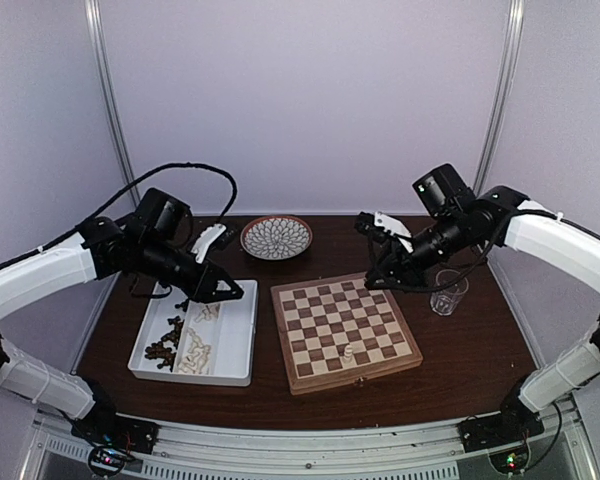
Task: Set up the chess pieces on the board
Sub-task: Pass from the left arm to the right
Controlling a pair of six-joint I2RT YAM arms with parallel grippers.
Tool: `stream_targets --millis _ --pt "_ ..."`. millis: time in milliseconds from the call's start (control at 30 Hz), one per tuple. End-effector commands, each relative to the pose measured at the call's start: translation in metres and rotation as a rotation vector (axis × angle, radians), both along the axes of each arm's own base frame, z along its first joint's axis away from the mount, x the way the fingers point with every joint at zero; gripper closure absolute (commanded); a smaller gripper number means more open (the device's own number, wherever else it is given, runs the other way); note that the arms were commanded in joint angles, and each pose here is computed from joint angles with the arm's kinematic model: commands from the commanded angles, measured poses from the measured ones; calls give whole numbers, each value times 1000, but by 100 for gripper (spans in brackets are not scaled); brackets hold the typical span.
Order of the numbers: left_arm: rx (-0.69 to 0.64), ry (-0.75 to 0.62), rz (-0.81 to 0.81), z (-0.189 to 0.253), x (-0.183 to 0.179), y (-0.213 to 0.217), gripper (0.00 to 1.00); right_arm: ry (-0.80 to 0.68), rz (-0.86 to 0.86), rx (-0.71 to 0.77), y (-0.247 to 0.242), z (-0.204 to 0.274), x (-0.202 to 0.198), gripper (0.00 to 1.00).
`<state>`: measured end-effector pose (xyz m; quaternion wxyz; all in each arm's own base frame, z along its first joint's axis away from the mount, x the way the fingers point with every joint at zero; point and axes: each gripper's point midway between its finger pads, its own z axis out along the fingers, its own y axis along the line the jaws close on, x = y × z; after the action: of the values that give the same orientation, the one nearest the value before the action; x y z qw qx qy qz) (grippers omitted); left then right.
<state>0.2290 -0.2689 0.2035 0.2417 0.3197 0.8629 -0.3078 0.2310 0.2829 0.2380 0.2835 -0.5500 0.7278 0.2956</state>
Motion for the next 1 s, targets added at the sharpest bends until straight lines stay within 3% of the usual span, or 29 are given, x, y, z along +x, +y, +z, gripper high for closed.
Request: stream_targets --millis 0,333,633,967 --pt "-240 -19 -183 43 -28 -51 89 26 120 16 32 19 -21 74" --pt "-334 187 -495 58 -98 -105 88 -78 548 114 67 56 -78 69" --pt "-505 243 -600 97 -113 -117 87 -170 679 46 84 54 -105 65" --pt "-517 263 -621 100 -117 -120 87 -238 642 32 108 62 -94 64"
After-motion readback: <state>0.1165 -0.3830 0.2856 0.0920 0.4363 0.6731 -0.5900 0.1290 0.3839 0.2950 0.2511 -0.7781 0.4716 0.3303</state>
